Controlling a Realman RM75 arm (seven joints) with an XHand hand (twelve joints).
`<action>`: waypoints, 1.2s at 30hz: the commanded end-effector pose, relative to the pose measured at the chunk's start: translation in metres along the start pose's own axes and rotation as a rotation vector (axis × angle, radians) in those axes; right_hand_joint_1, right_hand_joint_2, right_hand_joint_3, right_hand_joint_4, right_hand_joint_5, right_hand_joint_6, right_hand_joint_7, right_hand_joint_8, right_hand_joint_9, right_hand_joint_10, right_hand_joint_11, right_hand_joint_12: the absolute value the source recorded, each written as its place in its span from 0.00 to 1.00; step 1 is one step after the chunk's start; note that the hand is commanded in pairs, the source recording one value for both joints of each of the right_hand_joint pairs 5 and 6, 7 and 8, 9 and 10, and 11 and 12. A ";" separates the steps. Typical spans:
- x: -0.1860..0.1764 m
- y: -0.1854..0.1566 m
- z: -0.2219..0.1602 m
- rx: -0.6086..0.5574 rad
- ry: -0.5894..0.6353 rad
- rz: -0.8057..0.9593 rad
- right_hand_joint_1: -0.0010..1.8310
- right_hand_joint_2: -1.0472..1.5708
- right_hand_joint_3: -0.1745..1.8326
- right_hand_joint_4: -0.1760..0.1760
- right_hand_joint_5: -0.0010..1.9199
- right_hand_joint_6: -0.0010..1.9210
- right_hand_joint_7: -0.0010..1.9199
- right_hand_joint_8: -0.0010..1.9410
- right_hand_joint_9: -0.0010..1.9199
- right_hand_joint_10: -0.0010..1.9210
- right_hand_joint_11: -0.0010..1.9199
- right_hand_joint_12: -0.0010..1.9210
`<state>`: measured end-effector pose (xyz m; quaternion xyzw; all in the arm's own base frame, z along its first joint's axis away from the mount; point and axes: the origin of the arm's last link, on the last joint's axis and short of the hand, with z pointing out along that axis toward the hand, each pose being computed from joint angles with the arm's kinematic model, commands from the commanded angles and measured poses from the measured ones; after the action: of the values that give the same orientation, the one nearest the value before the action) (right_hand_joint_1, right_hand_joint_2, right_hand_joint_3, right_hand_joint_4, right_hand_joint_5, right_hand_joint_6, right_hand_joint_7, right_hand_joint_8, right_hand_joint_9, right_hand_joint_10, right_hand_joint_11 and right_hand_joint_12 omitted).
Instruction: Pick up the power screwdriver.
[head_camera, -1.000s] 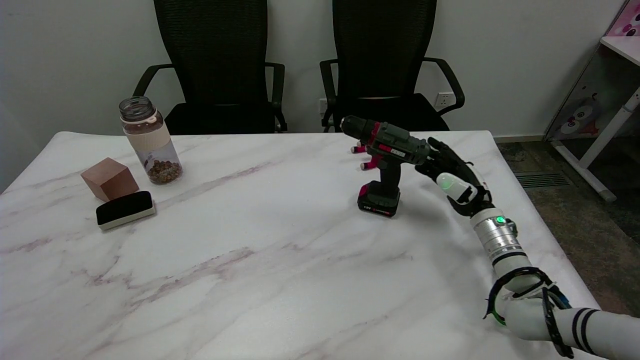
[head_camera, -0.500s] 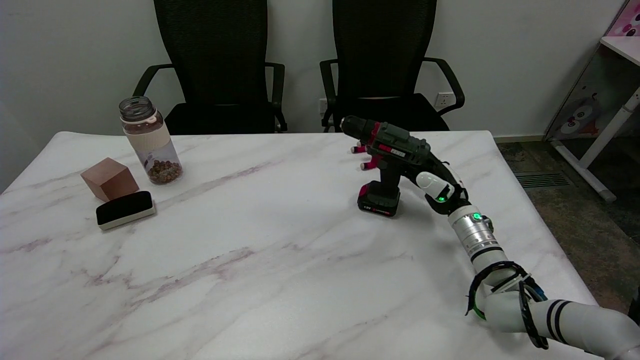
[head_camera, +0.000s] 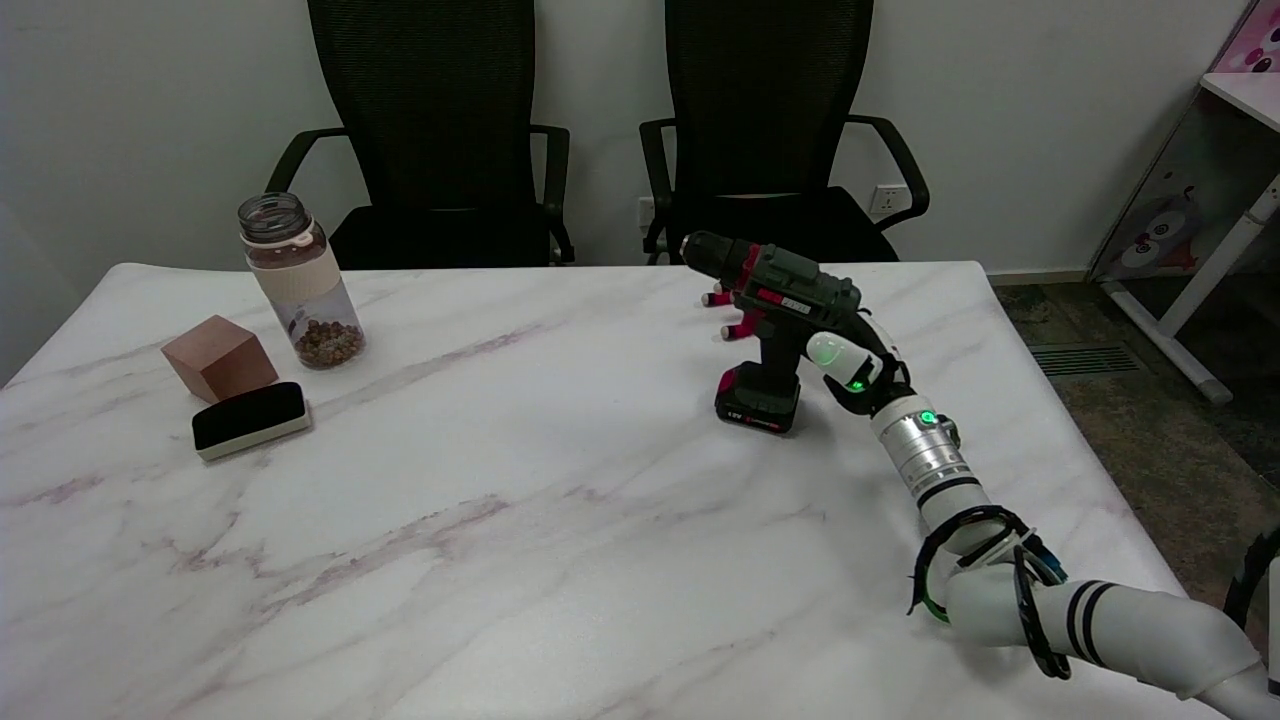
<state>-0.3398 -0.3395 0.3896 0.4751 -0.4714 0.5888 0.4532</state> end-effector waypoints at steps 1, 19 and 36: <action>-0.018 0.000 0.011 0.002 -0.039 0.015 0.50 0.25 0.52 0.78 0.14 0.14 0.14 0.13 0.20 0.20 0.22 0.22; -0.022 0.003 0.011 -0.008 -0.048 0.021 0.50 0.27 0.49 0.80 0.16 0.16 0.16 0.16 0.21 0.21 0.22 0.22; -0.023 0.003 0.012 -0.011 -0.050 0.032 0.56 0.35 0.48 0.80 0.24 0.24 0.24 0.23 0.35 0.35 0.52 0.52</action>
<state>-0.3382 -0.3520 0.3694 0.4800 -0.4899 0.5826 0.4362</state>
